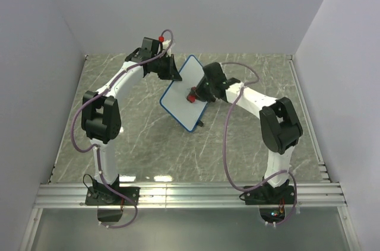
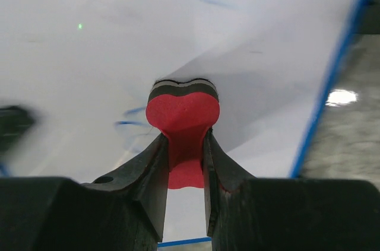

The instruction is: Erase the whiteboard

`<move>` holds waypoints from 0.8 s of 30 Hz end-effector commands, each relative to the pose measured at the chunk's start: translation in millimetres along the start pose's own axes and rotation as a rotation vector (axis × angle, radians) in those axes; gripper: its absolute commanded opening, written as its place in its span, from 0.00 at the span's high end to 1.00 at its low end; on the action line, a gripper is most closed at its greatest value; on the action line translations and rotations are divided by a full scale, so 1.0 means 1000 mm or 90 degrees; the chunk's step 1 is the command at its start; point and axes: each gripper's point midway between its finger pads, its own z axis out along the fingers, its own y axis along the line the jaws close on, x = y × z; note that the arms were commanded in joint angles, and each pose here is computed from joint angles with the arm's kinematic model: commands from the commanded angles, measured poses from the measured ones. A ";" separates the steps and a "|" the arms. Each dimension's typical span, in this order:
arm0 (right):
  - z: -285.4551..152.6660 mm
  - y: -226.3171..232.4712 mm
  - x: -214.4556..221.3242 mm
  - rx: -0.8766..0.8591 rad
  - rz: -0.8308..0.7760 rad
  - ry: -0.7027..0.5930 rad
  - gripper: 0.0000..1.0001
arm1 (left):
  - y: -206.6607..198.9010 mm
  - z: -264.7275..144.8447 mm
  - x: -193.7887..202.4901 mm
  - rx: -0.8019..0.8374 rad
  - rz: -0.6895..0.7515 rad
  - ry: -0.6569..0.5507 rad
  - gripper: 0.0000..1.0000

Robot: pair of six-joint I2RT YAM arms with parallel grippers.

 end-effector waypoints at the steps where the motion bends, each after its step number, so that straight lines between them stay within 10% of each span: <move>1: 0.002 0.075 0.031 -0.094 -0.042 0.058 1.00 | -0.006 0.016 0.044 -0.002 0.034 0.091 1.00; 9: 0.006 0.091 0.023 -0.100 -0.048 0.049 1.00 | -0.008 0.018 0.050 -0.001 0.036 0.099 1.00; 24: 0.006 -0.060 0.108 0.047 -0.083 0.122 1.00 | -0.013 0.020 0.040 0.008 0.039 0.090 1.00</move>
